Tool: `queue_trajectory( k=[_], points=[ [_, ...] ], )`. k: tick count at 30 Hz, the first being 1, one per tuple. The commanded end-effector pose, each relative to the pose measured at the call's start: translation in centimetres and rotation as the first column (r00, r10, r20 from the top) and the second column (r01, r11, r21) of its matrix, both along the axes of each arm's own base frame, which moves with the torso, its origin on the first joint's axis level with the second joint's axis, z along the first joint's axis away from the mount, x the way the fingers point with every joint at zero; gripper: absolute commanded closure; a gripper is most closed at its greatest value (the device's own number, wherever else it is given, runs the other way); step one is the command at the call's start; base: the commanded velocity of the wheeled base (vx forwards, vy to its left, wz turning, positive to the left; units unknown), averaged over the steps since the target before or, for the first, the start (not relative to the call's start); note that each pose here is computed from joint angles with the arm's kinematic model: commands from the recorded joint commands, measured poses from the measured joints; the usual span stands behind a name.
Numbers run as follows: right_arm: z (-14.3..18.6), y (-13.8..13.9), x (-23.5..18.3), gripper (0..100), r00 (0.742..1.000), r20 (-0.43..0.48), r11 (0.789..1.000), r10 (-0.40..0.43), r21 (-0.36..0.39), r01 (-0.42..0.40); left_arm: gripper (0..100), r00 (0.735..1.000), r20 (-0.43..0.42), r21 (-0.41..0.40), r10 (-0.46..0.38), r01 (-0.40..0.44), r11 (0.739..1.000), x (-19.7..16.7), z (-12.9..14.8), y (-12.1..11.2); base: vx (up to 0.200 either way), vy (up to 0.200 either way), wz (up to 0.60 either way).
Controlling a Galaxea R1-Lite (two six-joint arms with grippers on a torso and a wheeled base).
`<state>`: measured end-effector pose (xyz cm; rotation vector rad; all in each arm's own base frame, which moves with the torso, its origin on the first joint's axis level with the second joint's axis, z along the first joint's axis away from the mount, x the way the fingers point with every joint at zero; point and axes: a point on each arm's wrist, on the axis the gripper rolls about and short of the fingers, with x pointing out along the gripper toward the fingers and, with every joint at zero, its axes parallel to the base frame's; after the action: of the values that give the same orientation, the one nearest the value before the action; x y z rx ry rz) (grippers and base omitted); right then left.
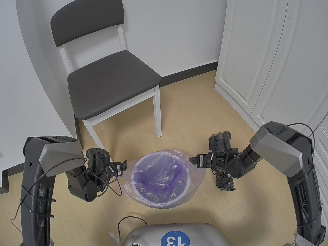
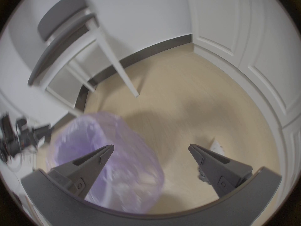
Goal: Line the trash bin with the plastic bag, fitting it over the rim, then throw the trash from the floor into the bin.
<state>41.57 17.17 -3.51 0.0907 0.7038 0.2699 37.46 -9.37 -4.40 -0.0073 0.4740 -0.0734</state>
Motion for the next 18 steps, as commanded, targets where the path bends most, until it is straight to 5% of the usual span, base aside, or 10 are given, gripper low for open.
queue_trajectory(
  k=[1, 18],
  points=[
    [0.3, -2.8, -1.9, 0, 0.996, 0.011, 0.993, 0.087, -0.077, -0.086, 0, 0.996, -0.057, -0.006, -0.066, 0.066, 0.998, -2.2, 0.7, 0.4, 0.000, 0.000, 0.00],
    [-0.5, -3.3, -1.8, 0, 0.994, -0.002, 0.989, 0.105, -0.107, -0.105, 0, 0.973, -0.183, 0.182, -0.139, 0.172, 0.968, -2.1, -1.2, 1.2, 0.000, 0.000, 0.00]
  ],
)
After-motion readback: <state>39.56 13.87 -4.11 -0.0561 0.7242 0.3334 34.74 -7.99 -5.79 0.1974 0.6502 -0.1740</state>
